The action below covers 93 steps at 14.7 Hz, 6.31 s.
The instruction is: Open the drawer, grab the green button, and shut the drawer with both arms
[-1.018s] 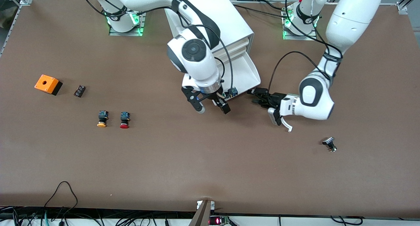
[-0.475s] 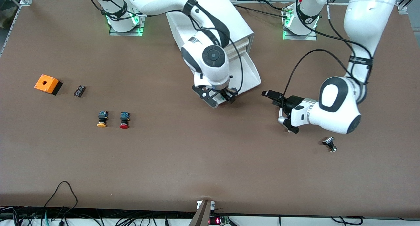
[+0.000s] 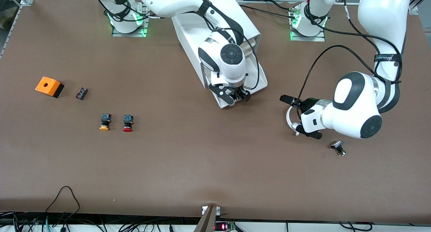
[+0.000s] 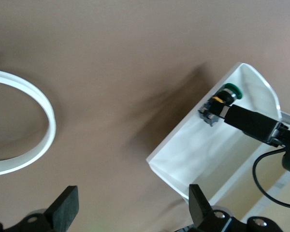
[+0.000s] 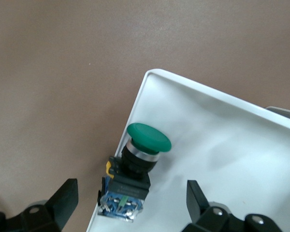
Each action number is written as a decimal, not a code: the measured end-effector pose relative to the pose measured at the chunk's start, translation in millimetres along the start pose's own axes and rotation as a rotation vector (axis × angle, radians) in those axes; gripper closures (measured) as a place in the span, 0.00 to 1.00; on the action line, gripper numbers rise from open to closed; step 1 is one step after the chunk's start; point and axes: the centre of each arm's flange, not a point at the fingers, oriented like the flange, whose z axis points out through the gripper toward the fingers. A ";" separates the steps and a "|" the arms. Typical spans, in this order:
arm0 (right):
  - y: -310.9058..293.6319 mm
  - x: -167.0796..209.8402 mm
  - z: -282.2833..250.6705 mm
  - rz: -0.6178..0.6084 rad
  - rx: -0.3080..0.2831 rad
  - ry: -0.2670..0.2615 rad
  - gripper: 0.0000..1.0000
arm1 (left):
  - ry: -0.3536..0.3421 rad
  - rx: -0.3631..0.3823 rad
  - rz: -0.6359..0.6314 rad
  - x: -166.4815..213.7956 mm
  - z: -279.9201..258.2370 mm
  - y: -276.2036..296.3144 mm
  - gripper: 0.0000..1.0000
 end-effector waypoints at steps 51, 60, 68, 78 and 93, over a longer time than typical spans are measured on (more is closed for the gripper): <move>221.5 370.6 17.4 -0.968 -0.089 0.003 0.26 | 0.269 0.215 -0.715 -12.7 268.5 202.7 0.00; 257.3 439.9 -91.5 -0.972 -0.096 0.061 0.00 | 0.232 0.215 -0.719 -35.4 297.4 241.7 0.00; 290.3 418.7 -228.1 -0.763 -0.066 0.044 0.00 | 0.231 0.220 -0.718 -39.3 302.7 248.7 0.00; 332.1 374.0 -345.9 -0.707 -0.117 0.051 0.00 | 0.283 0.357 -0.672 -14.0 143.7 198.7 0.00; 357.6 371.9 -392.6 -0.591 -0.051 0.073 0.00 | 0.289 0.351 -0.285 -101.3 -166.6 70.8 0.00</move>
